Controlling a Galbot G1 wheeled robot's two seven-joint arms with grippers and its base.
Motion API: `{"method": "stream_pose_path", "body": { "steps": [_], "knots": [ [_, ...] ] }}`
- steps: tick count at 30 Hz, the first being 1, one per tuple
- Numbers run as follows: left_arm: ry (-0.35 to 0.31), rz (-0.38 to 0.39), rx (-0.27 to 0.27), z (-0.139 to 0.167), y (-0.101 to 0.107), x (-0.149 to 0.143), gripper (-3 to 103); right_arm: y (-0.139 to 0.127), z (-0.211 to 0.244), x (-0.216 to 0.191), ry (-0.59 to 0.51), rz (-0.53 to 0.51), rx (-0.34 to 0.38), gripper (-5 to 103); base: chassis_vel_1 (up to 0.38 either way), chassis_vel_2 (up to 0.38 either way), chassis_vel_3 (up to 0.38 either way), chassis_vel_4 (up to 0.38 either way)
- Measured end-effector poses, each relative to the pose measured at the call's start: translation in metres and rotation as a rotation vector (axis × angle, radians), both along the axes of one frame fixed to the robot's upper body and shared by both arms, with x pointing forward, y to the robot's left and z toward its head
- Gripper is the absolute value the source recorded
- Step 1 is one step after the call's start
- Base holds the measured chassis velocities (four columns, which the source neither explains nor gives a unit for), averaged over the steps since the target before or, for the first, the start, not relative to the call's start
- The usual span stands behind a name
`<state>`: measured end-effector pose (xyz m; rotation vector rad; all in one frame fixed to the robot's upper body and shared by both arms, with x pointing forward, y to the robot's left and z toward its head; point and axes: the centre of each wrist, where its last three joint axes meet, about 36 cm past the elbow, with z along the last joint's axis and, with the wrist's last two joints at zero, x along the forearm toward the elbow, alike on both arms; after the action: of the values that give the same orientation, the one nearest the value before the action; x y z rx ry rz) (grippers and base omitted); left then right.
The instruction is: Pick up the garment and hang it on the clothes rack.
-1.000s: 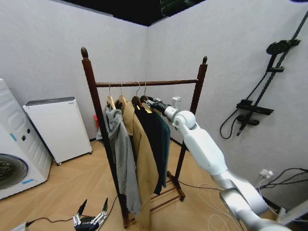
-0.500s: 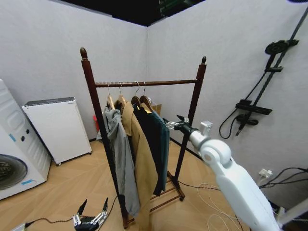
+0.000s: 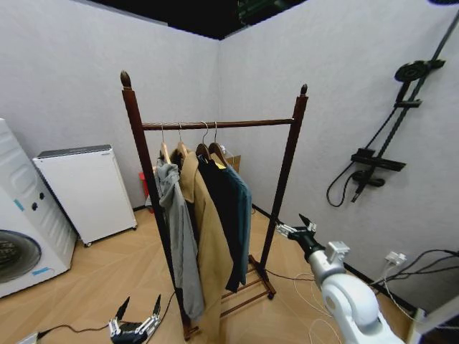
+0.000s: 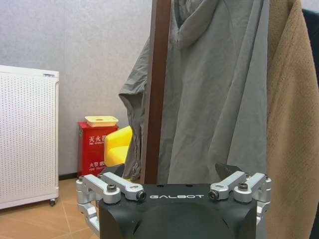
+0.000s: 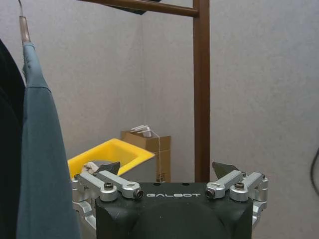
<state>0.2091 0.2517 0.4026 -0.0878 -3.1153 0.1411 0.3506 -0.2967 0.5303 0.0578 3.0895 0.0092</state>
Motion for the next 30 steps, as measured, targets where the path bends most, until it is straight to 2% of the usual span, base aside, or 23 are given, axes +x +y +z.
{"method": "stream_pose_path", "body": {
  "steps": [15, 30],
  "knots": [
    [0.000, 0.000, 0.000, 0.000, 0.000, 0.000, 100, 0.016, -0.017, -0.024, -0.032, -0.067, -0.054, 100, -0.007, -0.005, -0.005, -0.004],
    [0.000, 0.000, 0.000, 0.000, 0.000, 0.000, 100, 0.015, -0.019, -0.025, -0.050, -0.078, -0.052, 100, -0.053, -0.108, -0.108, -0.046]
  ]
}}
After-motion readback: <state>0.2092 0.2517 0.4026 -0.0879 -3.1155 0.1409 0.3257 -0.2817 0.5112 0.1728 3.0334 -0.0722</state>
